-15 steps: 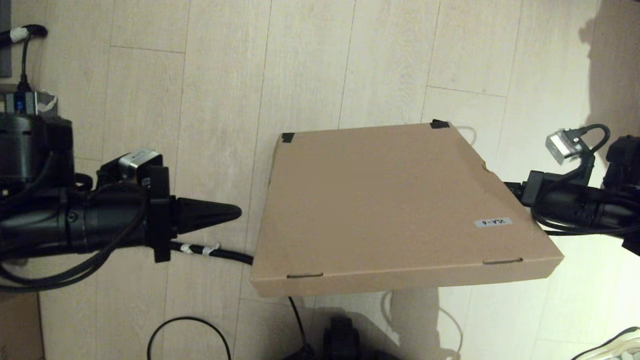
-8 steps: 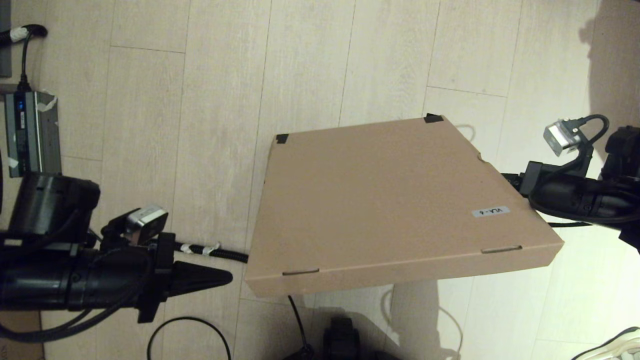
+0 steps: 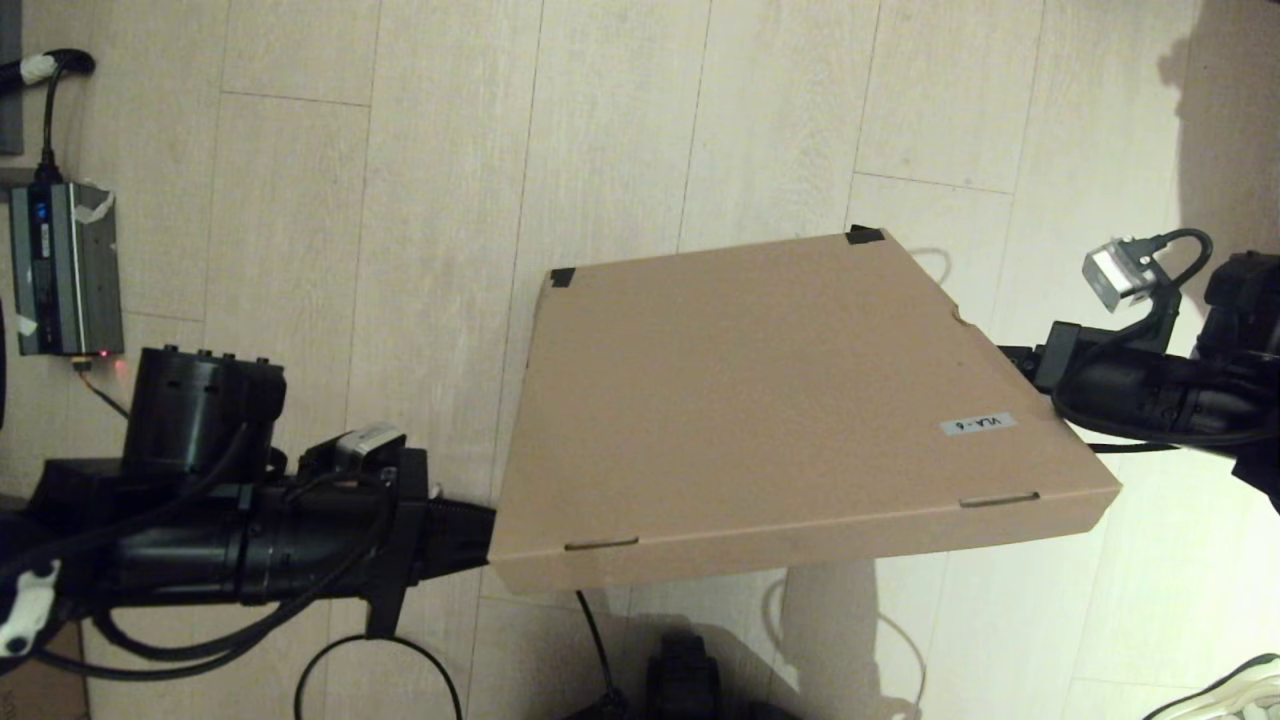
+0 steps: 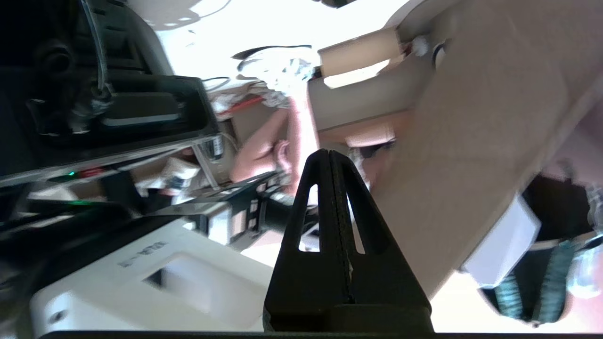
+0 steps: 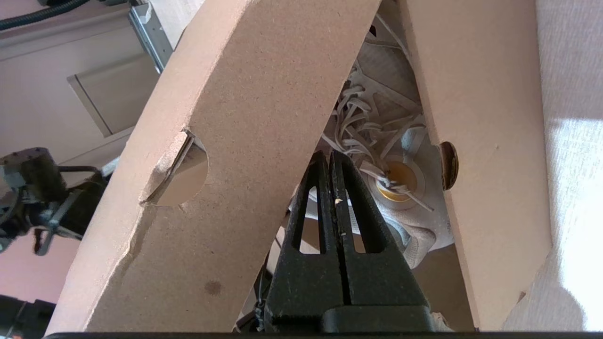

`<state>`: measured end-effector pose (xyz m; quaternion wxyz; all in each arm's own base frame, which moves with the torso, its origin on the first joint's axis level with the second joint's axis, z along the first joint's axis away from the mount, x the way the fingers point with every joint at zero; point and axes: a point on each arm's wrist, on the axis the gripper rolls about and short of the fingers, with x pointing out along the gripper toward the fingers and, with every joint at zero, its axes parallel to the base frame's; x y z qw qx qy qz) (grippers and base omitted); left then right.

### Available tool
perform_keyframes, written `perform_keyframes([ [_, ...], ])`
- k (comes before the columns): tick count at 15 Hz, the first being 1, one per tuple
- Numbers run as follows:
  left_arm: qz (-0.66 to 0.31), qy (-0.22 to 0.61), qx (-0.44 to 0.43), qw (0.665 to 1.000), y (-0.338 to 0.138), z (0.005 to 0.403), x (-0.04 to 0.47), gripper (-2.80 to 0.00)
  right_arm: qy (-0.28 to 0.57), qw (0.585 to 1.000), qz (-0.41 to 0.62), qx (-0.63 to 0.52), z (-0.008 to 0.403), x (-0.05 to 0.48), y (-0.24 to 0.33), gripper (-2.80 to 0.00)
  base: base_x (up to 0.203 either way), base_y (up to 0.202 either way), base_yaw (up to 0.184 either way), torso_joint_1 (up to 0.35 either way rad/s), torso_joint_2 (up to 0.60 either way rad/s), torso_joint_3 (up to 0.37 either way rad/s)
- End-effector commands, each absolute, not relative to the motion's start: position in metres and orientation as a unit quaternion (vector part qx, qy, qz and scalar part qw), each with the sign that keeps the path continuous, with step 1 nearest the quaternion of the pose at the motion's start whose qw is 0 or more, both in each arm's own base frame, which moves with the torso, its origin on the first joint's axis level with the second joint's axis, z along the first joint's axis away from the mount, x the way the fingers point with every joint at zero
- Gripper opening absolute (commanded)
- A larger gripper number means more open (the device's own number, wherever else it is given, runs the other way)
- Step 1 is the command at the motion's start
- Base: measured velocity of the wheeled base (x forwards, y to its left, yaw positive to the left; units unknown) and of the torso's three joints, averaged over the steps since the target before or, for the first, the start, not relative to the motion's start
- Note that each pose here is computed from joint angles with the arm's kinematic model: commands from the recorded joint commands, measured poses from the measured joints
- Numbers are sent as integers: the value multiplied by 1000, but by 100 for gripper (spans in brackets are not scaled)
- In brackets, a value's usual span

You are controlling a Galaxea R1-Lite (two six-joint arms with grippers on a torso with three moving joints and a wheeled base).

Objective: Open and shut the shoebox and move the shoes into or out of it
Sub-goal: Open the shoe box

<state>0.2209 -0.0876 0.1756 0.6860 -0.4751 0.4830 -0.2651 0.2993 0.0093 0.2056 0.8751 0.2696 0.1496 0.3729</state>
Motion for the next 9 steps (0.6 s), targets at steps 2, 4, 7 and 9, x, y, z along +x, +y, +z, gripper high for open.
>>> perform_keyframes([
  [2, -244, 508, -483, 670, -90, 158, 223, -280, 146, 874, 376, 269, 208, 300, 10, -280, 0, 0, 0, 0, 0, 0],
  [4, -244, 501, -484, 675, -89, 156, 222, -280, 145, 875, 376, 268, 208, 301, 9, -280, 0, 0, 0, 0, 0, 0],
  [7, -255, 466, -518, 670, -91, 169, 227, -280, 146, 875, 376, 269, 208, 301, 10, -280, 0, 0, 0, 0, 0, 0],
  [9, -267, 445, -536, 666, -92, 177, 230, -280, 151, 874, 374, 271, 207, 300, 9, -280, 0, 0, 0, 0, 0, 0],
])
